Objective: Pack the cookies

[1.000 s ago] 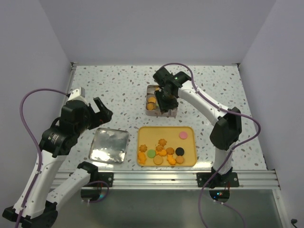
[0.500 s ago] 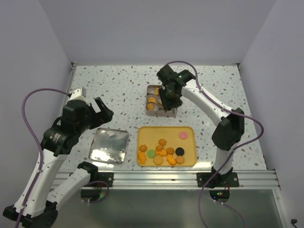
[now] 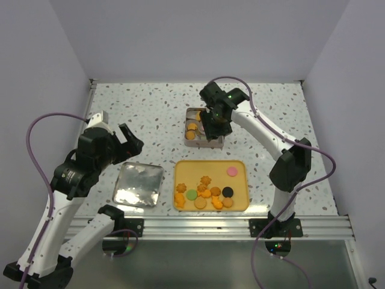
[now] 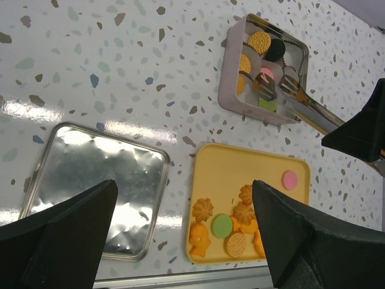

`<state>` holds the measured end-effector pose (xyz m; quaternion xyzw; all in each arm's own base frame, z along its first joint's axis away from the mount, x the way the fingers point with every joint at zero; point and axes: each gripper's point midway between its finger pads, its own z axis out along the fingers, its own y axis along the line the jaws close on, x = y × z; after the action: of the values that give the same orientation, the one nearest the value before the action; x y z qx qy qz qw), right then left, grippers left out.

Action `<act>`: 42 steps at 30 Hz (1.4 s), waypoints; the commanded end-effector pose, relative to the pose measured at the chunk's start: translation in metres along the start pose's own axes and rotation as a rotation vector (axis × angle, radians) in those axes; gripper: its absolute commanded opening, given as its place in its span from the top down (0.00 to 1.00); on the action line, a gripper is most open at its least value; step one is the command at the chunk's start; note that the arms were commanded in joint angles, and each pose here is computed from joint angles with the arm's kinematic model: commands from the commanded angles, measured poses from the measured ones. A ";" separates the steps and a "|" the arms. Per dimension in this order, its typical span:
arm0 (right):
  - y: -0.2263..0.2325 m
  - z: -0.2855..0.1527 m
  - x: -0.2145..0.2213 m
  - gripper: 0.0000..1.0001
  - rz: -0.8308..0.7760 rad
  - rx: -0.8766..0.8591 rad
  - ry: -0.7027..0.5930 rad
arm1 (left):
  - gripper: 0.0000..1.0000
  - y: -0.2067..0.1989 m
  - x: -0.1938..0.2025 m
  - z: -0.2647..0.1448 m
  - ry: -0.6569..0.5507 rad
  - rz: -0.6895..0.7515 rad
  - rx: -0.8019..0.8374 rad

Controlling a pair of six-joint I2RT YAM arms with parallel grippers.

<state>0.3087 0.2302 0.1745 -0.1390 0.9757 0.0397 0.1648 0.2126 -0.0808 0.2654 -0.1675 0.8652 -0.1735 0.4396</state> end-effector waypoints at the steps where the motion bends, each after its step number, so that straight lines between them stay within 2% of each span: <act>1: -0.005 -0.026 -0.006 0.48 -0.003 -0.007 -0.072 | 0.00 -0.007 -0.004 0.000 -0.020 -0.006 0.032; 10: -0.007 -0.042 -0.008 0.48 0.003 -0.012 -0.097 | 0.00 -0.007 -0.004 -0.002 -0.024 -0.006 0.040; 17: -0.012 -0.073 0.007 0.48 0.022 -0.037 -0.124 | 0.00 -0.003 -0.004 -0.003 -0.029 0.008 0.026; 26: -0.010 -0.097 0.067 0.49 0.034 -0.096 -0.082 | 0.00 0.001 0.004 0.000 -0.008 0.020 0.026; 35: 0.014 -0.067 0.158 0.50 -0.010 -0.116 0.071 | 0.00 -0.002 0.011 0.005 0.015 0.031 0.043; 42: 0.018 -0.056 0.177 0.50 0.012 -0.134 0.090 | 0.00 -0.001 0.014 0.000 0.018 0.021 0.054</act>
<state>0.1230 0.1824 0.1594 -0.1657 0.9808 0.0606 0.0836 0.2040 -0.0845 0.2485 -0.1578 0.8733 -0.1822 0.4234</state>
